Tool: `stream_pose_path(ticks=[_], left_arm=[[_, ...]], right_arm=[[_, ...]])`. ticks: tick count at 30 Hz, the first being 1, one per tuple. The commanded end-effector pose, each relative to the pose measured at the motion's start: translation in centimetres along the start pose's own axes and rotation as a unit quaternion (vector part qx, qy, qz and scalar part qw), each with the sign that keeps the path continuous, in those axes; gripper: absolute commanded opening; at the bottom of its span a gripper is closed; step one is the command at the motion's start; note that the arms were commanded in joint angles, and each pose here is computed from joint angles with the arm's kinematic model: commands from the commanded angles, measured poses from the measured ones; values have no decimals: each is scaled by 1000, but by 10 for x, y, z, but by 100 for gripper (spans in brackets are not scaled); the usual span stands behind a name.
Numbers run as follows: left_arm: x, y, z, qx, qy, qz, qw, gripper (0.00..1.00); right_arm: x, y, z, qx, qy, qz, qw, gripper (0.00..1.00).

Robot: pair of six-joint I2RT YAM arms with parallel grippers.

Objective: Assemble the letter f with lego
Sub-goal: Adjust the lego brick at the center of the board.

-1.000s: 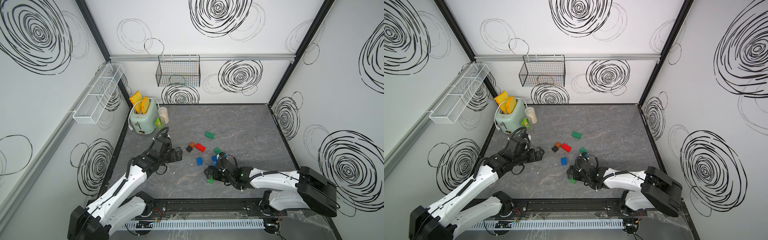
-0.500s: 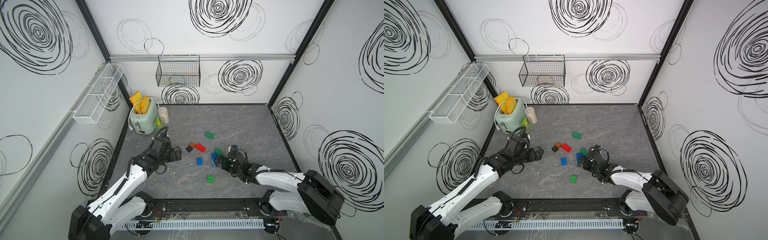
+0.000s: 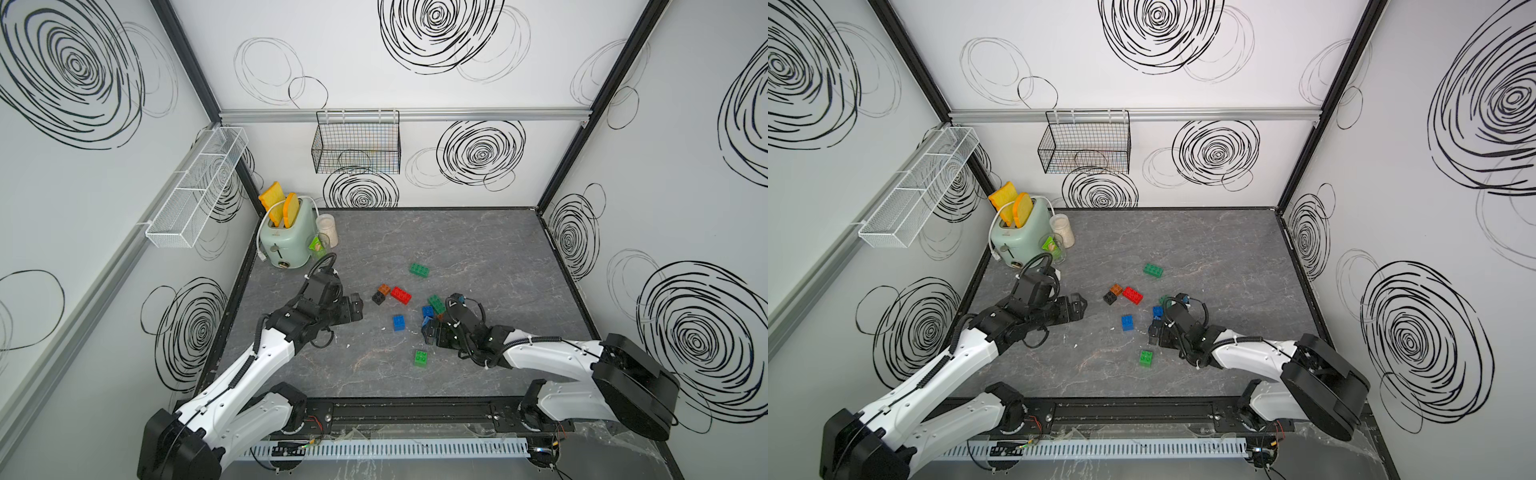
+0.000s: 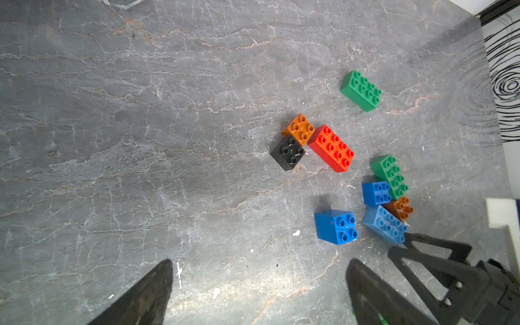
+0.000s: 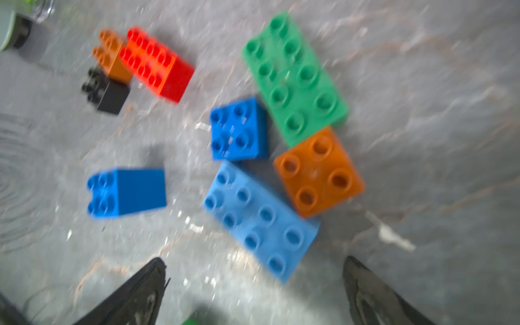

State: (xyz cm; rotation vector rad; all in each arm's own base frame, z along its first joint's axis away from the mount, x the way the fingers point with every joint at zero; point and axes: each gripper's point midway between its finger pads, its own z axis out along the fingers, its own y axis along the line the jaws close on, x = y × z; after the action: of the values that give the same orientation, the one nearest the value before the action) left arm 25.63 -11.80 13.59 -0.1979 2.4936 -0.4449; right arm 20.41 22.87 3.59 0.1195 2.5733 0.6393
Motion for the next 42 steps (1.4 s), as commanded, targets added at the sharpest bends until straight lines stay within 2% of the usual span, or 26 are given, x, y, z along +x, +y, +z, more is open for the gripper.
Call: stream_pose_path(ticks=[1,2,6,13,23,31,36,42], left_arm=[[-4,-1,3,5,-7,-1,1000,98],[-3,-1,3,5,-6,-1,1000,98],[-2,-1,4,7,-4,-1,1000,98],[-2,-1,5,7,-3,-1,1000,98],[-3,0,6,5,-4,-3,1000,98],[-4,1,5,5,-7,-4,1000,98],[-4,1,4,7,-7,-4,1000,98],[-4,1,3,7,-8,-4,1000,98]], right_arm=[[10,-15,-9,25,-11,19,999,99],[9,-20,-14,41,-26,22,999,99],[12,-18,-21,20,-28,33,999,99],[31,7,-6,-19,31,28,999,99],[37,40,12,-62,67,29,995,99],[20,-2,27,-5,56,62,996,99],[-7,-25,29,56,32,30,997,99],[-15,-24,22,92,38,-29,995,99]])
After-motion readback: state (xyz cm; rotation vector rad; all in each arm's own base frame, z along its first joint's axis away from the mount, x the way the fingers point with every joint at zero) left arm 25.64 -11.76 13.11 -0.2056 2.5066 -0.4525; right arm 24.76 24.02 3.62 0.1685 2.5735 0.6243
